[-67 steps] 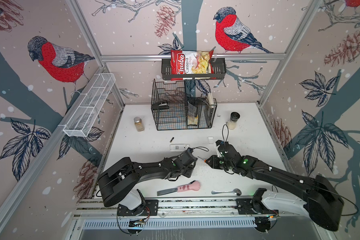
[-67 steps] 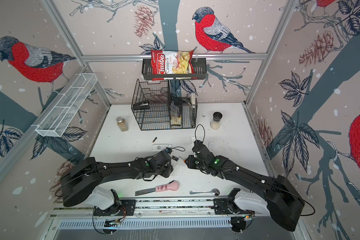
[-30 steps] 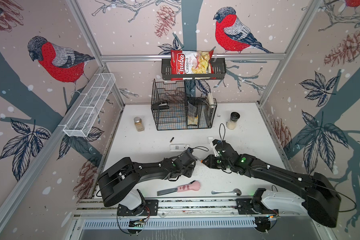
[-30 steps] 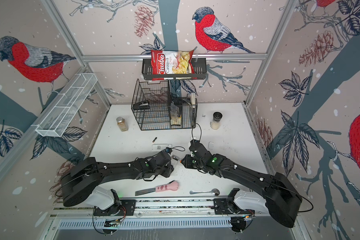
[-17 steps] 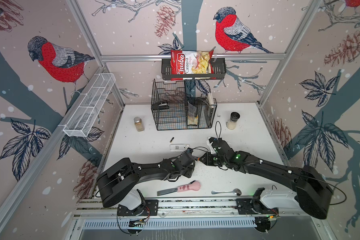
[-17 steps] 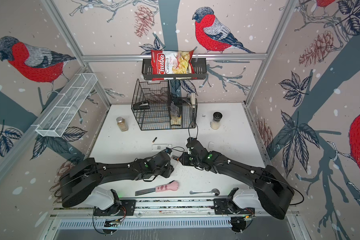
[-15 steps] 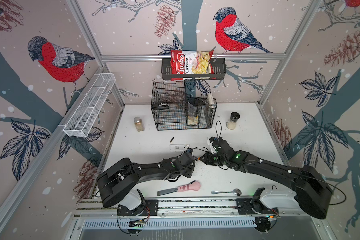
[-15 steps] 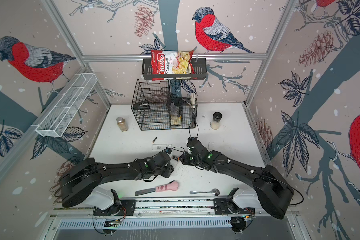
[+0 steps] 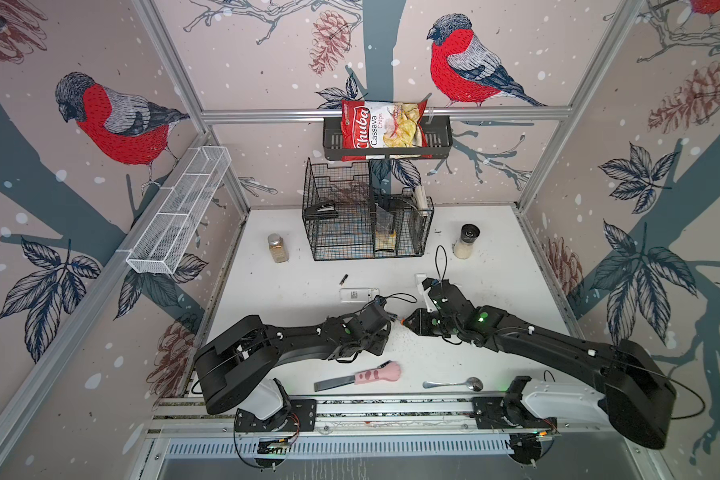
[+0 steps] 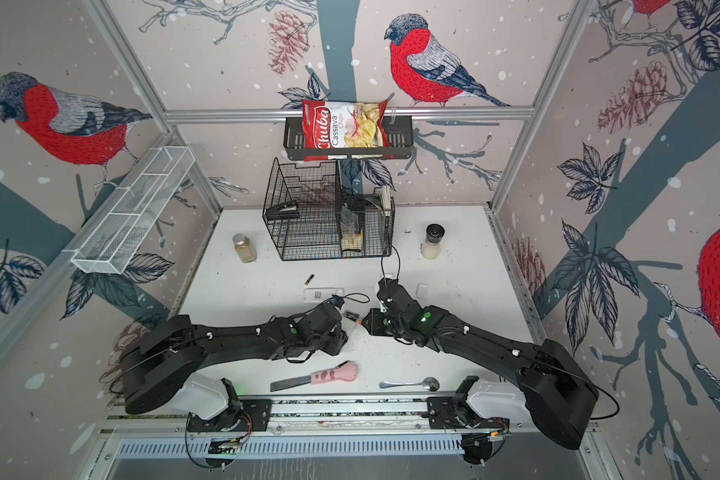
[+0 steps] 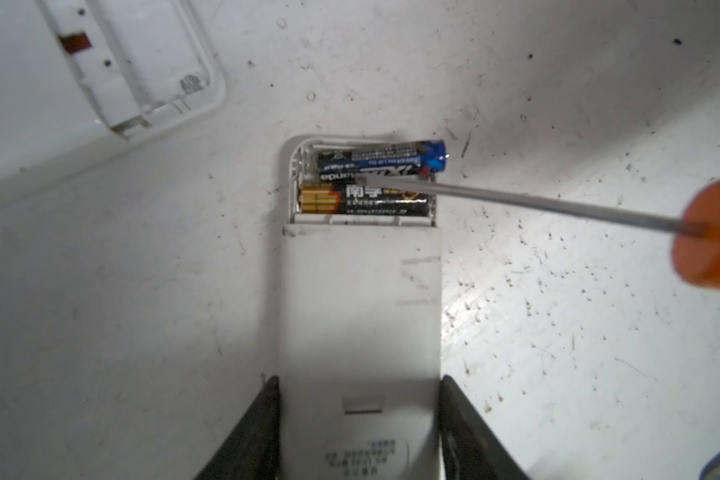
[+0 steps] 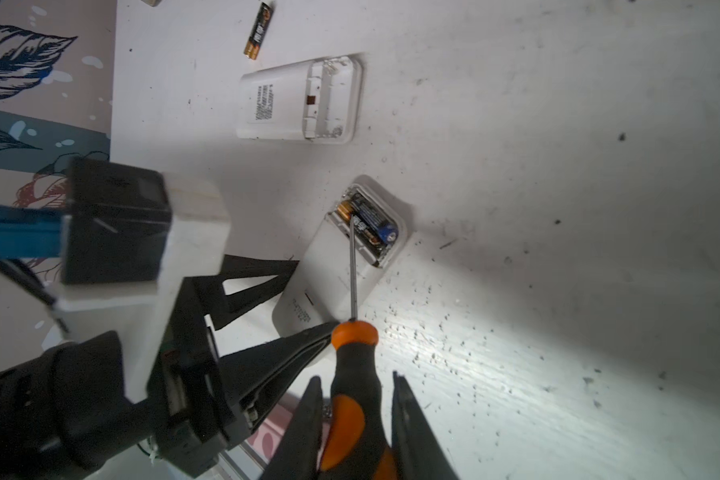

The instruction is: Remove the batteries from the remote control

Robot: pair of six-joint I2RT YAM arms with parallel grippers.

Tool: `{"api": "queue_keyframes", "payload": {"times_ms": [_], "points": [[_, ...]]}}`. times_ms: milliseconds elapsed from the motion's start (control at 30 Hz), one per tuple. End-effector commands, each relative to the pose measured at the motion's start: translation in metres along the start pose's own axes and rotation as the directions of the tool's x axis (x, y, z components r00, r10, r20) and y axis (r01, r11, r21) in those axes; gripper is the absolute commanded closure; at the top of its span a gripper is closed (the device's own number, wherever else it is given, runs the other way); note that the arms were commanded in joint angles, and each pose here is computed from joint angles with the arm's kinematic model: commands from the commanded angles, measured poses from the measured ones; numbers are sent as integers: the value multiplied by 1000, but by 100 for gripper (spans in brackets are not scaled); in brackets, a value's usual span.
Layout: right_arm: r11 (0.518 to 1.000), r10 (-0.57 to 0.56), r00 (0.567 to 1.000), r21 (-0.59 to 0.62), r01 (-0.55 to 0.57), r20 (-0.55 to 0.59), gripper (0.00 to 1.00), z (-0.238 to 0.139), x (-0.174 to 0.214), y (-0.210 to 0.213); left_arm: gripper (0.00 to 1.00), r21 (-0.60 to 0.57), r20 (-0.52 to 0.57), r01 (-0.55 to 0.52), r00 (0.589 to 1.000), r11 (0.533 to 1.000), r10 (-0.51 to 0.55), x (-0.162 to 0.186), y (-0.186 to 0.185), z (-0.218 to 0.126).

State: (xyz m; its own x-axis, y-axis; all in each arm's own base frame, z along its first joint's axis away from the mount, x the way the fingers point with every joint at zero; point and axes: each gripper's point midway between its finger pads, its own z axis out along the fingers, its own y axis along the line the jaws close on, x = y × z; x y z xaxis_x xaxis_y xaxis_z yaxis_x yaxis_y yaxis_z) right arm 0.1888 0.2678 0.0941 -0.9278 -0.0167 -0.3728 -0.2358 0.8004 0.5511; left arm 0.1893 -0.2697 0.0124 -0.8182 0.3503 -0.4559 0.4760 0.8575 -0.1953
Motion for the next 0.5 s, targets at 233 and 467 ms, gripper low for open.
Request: {"api": "queue_keyframes", "payload": {"times_ms": [233, 467], "points": [[999, 15, 1000, 31, -15, 20, 100, 0, 0, -9, 48, -18, -226, 15, 974, 1000, -19, 56, 9, 0], [999, 27, 1000, 37, -28, 14, 100, 2, 4, -13, 48, -28, -227, 15, 974, 1000, -21, 56, 11, 0]]}}
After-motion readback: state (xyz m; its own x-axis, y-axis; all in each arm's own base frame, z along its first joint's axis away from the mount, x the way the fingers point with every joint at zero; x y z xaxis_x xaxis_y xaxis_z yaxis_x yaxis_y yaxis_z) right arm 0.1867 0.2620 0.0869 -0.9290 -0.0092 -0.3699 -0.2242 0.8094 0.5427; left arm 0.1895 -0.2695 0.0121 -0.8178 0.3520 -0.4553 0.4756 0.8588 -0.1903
